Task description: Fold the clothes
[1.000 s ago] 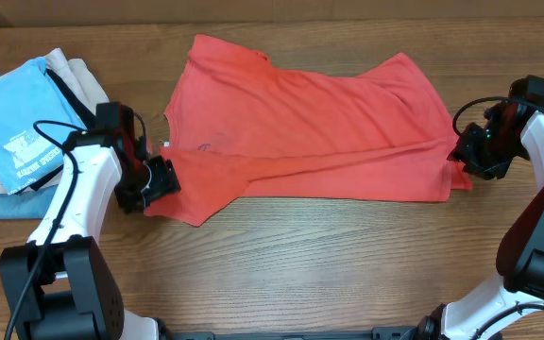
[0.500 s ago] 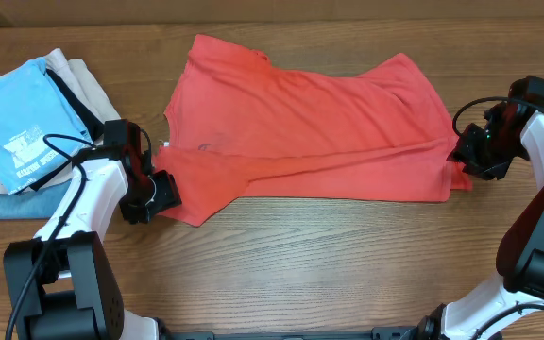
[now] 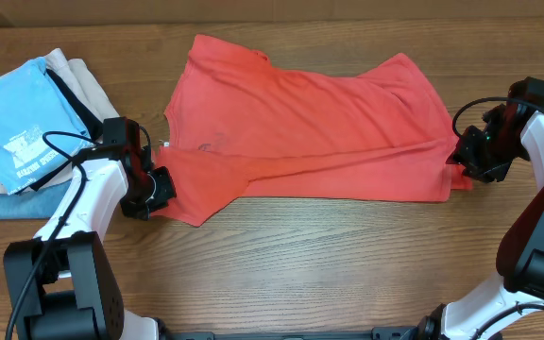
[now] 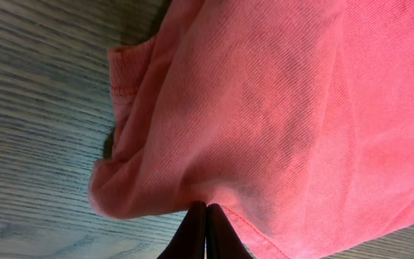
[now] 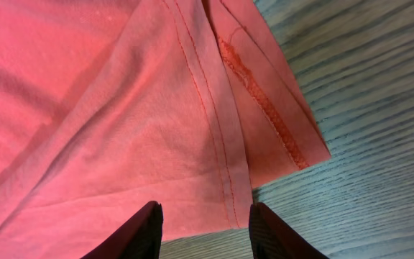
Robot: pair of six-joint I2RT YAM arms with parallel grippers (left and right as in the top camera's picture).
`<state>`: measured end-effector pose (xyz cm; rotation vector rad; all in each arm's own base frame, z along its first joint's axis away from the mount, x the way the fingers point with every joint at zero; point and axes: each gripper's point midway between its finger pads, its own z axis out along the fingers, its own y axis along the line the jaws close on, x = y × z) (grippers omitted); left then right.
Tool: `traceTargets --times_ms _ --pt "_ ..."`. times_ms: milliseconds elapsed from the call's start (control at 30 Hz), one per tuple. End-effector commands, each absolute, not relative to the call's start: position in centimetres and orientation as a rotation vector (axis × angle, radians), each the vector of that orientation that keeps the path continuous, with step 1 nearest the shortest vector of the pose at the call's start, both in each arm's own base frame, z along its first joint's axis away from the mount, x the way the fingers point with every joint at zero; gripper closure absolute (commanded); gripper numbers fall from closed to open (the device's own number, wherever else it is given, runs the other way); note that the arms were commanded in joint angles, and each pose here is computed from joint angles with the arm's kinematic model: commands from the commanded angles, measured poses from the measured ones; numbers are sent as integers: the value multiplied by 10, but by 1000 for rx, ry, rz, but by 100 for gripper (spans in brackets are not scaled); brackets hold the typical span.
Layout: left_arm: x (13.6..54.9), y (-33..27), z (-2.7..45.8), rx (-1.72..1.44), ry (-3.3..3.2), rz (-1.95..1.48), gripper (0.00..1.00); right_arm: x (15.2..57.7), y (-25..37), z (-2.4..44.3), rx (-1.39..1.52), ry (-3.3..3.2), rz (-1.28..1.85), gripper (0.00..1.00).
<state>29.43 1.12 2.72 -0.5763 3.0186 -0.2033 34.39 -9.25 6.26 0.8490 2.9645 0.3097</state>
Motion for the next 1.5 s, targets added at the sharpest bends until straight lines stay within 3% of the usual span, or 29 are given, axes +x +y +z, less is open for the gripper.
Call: traceTargets --times_ms 0,200,233,267,300,533,633,833,867,1467 --pt "290 12 22 -576 3035 -202 96 343 -92 60 853 2974 316 57" --pt "288 22 21 -582 3039 -111 96 343 -91 60 864 2971 318 57" --pt "286 26 21 -587 3041 -77 89 343 -91 60 869 2969 322 57" --pt "285 29 21 -599 3041 -54 71 343 -91 60 871 2969 322 57" --pt "285 30 21 -600 3040 -39 65 343 -91 60 871 2969 322 57" --pt "286 40 21 -599 3028 48 57 343 -91 60 870 2969 322 57" --pt "290 40 21 -596 3012 42 61 344 -91 60 870 2969 321 57" --pt "293 40 21 -582 3001 42 93 344 -91 60 869 2968 320 57" --pt "293 40 21 -574 3003 42 95 344 -92 60 868 2966 319 57" --pt "321 24 41 -445 2952 -124 96 347 -92 60 864 2956 318 57"
